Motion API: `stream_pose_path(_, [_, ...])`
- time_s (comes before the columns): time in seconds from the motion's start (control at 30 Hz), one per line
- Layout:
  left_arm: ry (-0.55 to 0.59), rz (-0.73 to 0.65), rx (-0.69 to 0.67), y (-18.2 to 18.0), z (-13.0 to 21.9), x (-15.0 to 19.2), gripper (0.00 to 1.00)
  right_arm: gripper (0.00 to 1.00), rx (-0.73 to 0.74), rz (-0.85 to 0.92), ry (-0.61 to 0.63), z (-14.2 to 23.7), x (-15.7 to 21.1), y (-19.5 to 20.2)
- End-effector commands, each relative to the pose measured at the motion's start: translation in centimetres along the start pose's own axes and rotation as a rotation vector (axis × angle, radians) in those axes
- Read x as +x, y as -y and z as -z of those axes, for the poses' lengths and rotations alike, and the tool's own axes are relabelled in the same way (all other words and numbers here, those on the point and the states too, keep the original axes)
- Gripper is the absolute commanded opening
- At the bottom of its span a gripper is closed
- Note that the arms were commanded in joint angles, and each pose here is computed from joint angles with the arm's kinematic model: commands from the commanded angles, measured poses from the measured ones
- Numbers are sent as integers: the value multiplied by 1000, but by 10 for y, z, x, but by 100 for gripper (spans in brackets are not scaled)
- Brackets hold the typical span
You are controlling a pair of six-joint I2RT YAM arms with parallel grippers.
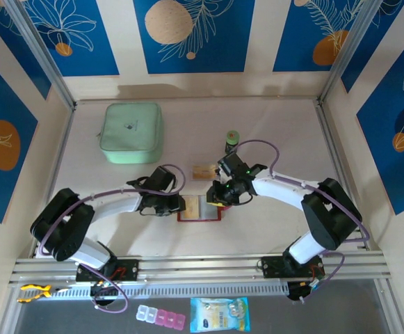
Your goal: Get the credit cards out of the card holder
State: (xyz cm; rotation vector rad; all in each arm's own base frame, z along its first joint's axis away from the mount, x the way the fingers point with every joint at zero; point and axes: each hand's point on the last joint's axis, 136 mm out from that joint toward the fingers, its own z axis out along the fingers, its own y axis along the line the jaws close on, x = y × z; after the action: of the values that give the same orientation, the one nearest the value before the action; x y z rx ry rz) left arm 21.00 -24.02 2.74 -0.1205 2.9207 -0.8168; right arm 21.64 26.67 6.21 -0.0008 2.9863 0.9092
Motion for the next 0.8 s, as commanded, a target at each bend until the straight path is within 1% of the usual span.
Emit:
stream_pose_path(0.0, [-2,4,25,-2,-2,2,21,26,5,2,-16,-3,0,-8])
stream_pose_path(0.27, [14,18,44,-2,3,5,20,26,1,33,-47,-11,1,-23])
stream_pose_path(0.47, [45,-3,54,8,14,-3,20,26,-5,37,-65,-18,1,-27])
stream_pose_path(0.57, [57,-23,39,11,18,-9,18,26,-6,34,-75,-21,3,-27])
stream_pose_path(0.77, [30,-38,22,10,8,-14,16,26,-6,37,-86,-27,5,-28])
